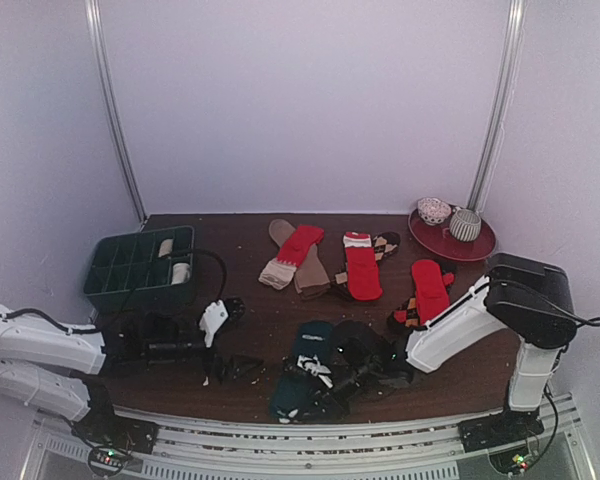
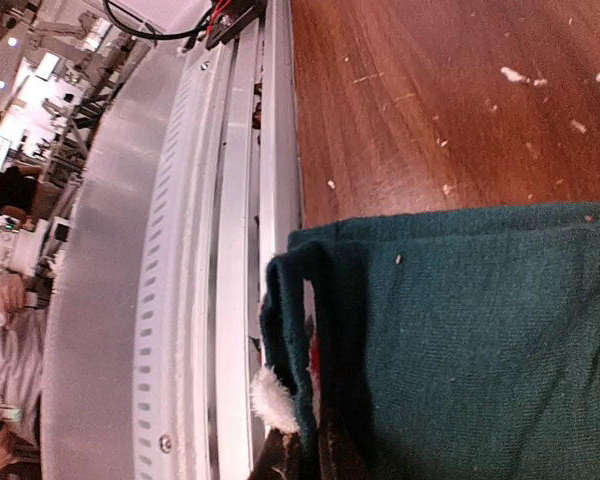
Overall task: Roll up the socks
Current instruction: Pick up the pair of socks from the center of the board, then roll a pair of socks at the center of the board.
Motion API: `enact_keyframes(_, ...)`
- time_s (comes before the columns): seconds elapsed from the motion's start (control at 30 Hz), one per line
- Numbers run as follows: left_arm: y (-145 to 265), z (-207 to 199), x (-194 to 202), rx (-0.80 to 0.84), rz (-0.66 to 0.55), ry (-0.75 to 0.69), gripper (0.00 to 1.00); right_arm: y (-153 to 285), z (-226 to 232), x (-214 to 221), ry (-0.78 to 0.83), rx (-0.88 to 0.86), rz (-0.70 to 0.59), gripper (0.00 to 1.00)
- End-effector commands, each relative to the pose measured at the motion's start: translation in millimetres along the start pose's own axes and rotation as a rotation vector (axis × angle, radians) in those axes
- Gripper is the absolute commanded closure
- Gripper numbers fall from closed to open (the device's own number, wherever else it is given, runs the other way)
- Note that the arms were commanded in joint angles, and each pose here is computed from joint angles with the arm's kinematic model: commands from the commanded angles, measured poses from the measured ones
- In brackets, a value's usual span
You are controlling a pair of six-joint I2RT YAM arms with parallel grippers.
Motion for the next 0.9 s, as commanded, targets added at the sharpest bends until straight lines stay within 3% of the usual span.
enact_keyframes(0.0, -8, -33, -3, 0.102, -0.045, -0.130, 0.02, 6, 6, 30, -0.254, -0.204, 0.069, 0.95)
enact_keyframes(0.27, -18, -60, 1, 0.225, -0.061, -0.142, 0.02, 17, -32, 24, -0.448, -0.140, 0.071, 0.95)
enact_keyframes(0.63, -66, -93, 41, 0.269, 0.080, -0.235, 0.02, 19, -44, 38, -0.501, -0.131, 0.185, 0.95)
enact_keyframes(0.77, -69, -93, 52, 0.278, 0.099, -0.224, 0.14, 21, -44, 41, -0.500, -0.135, 0.197, 0.95)
enact_keyframes(0.87, -71, -85, 62, 0.239, 0.121, -0.204, 0.18, 21, -43, 42, -0.500, -0.142, 0.197, 0.95)
Point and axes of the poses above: each gripper's point midway between its finger pads, its own y axis back along the fingers, its own z axis along the line the jaws close on, x = y × z, the point moved 2 cm from there along y, back along the fingers, and after that the axes turned 10 degrees about y, right-handed, at the moved point
